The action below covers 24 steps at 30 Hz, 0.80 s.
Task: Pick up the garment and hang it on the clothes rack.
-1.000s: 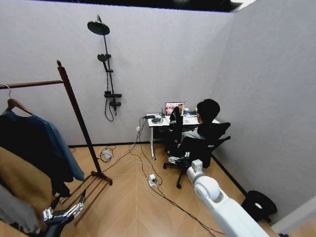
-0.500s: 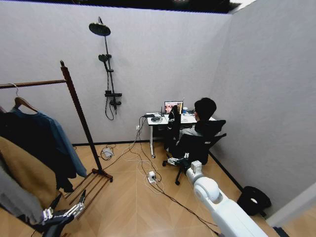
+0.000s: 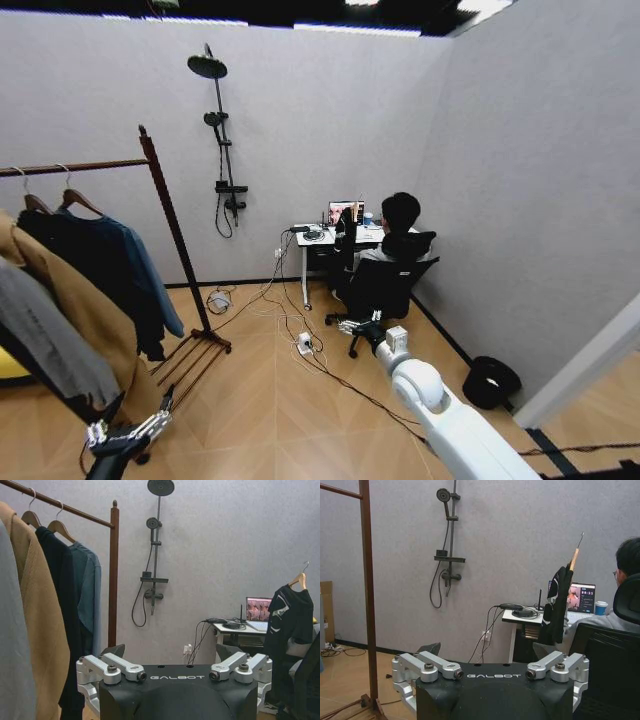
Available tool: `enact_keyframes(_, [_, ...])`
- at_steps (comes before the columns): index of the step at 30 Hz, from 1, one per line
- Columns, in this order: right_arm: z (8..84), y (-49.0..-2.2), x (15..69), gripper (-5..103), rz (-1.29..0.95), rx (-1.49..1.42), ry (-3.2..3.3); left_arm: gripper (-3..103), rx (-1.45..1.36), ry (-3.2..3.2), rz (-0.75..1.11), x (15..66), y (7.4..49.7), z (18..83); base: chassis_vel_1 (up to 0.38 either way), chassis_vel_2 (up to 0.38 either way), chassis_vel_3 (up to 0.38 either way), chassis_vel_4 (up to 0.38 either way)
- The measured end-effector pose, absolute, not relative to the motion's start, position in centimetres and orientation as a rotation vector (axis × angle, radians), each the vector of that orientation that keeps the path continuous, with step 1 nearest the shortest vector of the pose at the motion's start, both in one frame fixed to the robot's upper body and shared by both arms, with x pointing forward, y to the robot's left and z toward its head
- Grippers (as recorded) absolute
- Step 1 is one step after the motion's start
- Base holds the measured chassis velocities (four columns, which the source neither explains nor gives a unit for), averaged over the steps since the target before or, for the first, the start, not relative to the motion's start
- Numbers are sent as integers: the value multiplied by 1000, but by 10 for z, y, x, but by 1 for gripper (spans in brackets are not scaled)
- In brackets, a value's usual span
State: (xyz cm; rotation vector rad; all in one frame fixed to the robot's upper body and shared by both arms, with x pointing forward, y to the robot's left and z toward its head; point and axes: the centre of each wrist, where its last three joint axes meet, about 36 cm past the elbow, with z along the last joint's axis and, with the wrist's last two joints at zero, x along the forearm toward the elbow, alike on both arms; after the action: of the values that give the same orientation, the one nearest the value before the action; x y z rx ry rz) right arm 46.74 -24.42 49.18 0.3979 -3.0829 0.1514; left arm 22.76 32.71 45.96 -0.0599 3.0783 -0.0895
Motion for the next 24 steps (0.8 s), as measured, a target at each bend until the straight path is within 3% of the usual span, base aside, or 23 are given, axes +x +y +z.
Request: enact_keyframes(24, [485,-239,468,100,149,408,-3066,100,-60,3078,-90,228,327,460,175,-173,-171,173])
